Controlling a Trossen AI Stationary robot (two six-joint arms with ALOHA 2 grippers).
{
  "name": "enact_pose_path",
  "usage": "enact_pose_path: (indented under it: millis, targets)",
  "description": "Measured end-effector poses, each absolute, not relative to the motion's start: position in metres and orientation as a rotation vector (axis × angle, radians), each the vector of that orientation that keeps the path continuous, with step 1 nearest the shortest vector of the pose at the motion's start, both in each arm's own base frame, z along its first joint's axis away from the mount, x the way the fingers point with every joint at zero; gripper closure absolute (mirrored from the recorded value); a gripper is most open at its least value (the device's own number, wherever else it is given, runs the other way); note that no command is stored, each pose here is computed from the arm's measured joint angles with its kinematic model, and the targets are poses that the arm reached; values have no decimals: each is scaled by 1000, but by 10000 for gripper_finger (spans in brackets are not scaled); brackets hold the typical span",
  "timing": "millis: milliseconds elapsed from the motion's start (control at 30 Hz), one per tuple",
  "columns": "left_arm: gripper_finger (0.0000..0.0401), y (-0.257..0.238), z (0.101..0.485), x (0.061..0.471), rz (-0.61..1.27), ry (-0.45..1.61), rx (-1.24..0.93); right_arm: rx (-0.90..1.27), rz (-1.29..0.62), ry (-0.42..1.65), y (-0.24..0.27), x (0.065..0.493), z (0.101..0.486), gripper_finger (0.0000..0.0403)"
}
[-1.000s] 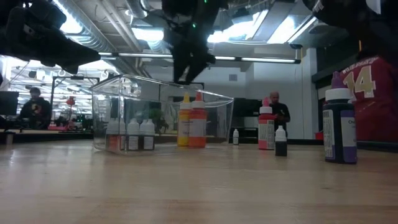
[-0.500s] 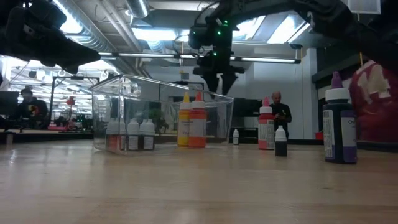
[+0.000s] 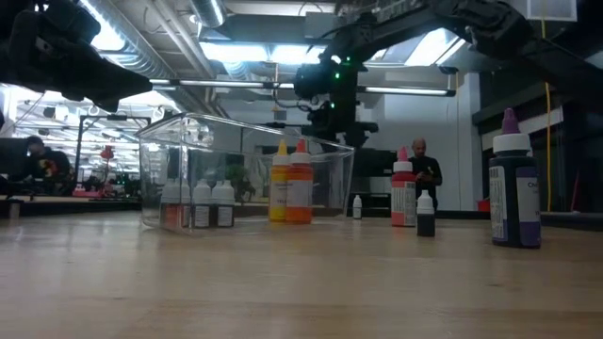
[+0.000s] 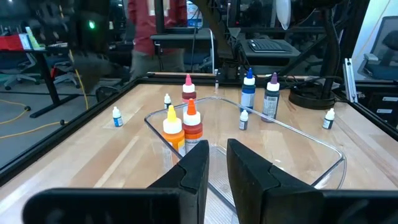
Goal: Pick & Place food coloring
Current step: Put the small blue food coloring bottle into the transparent bin
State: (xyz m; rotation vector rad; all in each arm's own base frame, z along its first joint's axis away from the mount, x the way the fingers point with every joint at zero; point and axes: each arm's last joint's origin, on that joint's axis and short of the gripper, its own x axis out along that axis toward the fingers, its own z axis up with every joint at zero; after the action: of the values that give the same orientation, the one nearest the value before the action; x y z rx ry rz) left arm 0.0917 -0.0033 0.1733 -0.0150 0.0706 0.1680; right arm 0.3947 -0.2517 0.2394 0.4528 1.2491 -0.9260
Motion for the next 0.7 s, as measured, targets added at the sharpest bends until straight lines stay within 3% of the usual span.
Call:
enact_pose_path:
  millis: [100, 400, 700]
  targets:
    - [344, -3, 173, 92, 168, 70, -15, 460, -923, 1271, -249, 391, 227, 157]
    - [347, -3, 173, 92, 168, 71, -15, 457, -921, 1084, -233, 364, 229, 157]
    - [345, -3, 173, 92, 168, 71, -15, 515, -886, 1164, -222, 350, 189, 157]
